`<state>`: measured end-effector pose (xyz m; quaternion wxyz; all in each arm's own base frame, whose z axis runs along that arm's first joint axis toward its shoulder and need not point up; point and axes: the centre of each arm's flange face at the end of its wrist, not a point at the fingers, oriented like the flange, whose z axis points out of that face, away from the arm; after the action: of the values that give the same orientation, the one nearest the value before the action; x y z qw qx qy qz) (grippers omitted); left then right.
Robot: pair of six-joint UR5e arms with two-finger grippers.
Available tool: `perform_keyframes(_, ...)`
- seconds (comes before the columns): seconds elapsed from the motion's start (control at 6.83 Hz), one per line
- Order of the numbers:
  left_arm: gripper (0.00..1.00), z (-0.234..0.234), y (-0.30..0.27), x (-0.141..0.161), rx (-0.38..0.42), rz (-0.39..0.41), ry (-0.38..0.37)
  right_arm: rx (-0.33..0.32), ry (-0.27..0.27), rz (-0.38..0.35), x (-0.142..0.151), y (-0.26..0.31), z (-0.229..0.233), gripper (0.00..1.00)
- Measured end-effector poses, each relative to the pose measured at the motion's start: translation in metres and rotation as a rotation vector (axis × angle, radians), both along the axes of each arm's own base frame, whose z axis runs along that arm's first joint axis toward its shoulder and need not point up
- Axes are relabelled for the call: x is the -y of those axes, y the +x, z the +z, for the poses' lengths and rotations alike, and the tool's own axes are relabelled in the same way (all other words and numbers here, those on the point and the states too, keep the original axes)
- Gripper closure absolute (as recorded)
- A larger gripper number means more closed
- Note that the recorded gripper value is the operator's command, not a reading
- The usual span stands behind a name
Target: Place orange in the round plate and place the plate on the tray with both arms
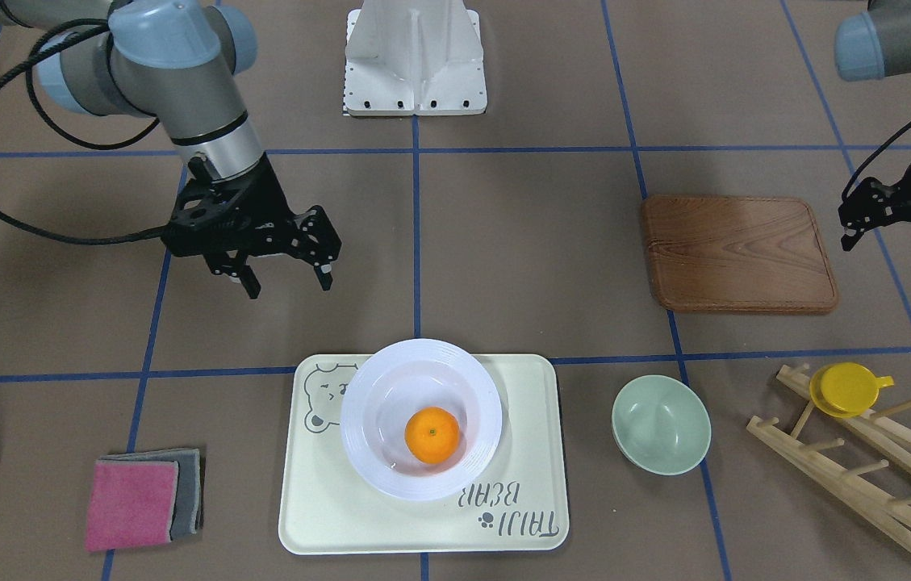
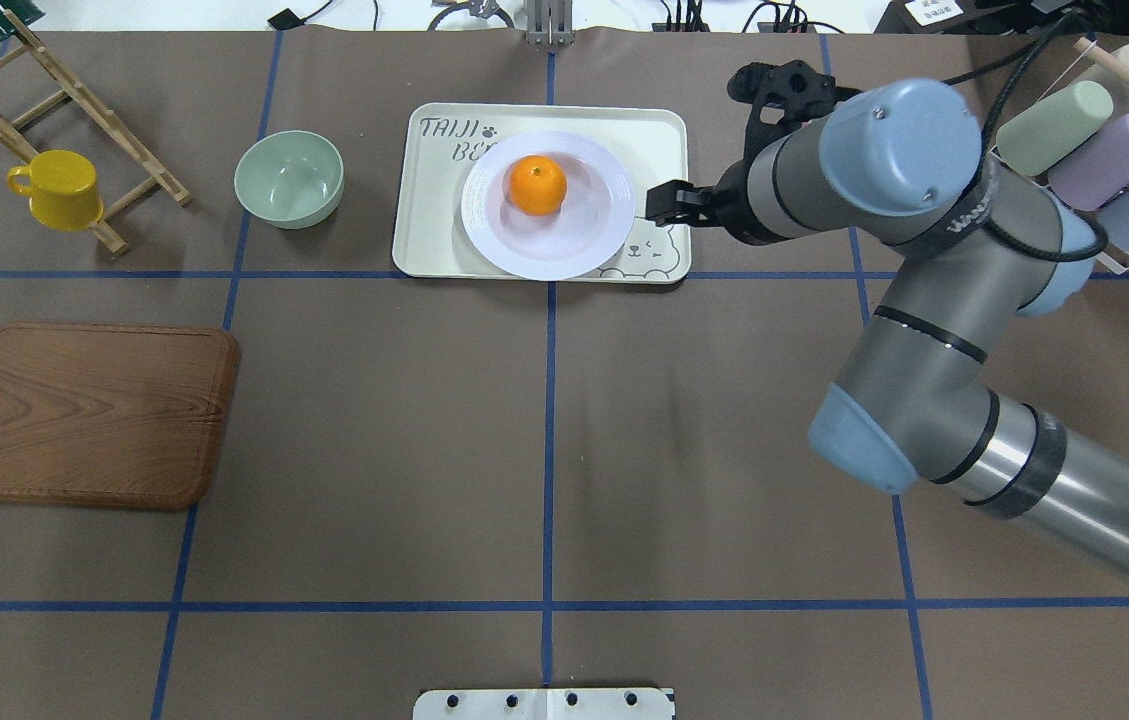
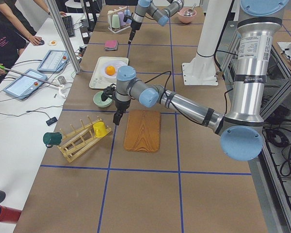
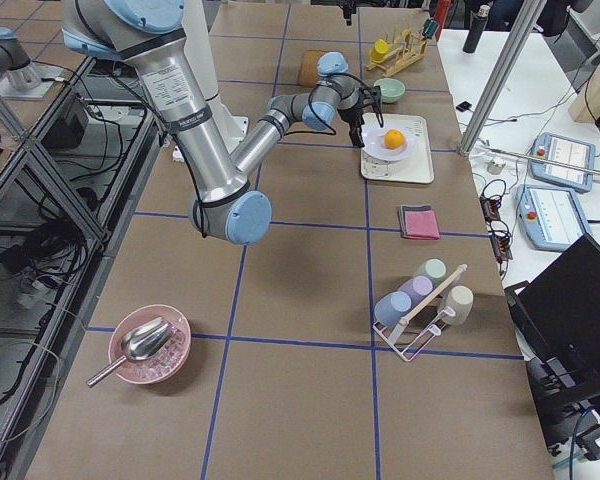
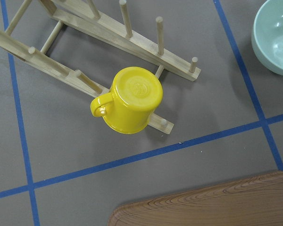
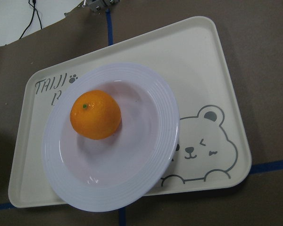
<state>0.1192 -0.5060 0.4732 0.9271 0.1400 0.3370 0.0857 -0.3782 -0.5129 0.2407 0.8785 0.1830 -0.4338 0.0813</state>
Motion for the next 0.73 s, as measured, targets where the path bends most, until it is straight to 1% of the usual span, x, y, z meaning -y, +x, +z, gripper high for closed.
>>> perform_keyframes(0.15, 0.03, 0.008, -0.002, -0.006, 0.005, 0.002, -0.014, -0.083, 0.004, -0.052, 0.017, 0.041, 0.034, 0.00)
perform_keyframes(0.44, 0.03, 0.020, -0.010, -0.017, 0.023, 0.036, -0.003, -0.199, -0.005, -0.181, 0.049, 0.135, 0.112, 0.00)
perform_keyframes(0.59, 0.03, 0.028, -0.020, -0.021, 0.029, 0.055, 0.001, -0.262, -0.009, -0.263, 0.061, 0.196, 0.148, 0.00)
perform_keyframes(0.73, 0.02, 0.038, -0.033, -0.024, 0.009, 0.074, -0.012, -0.323, -0.019, -0.349, 0.066, 0.248, 0.176, 0.00)
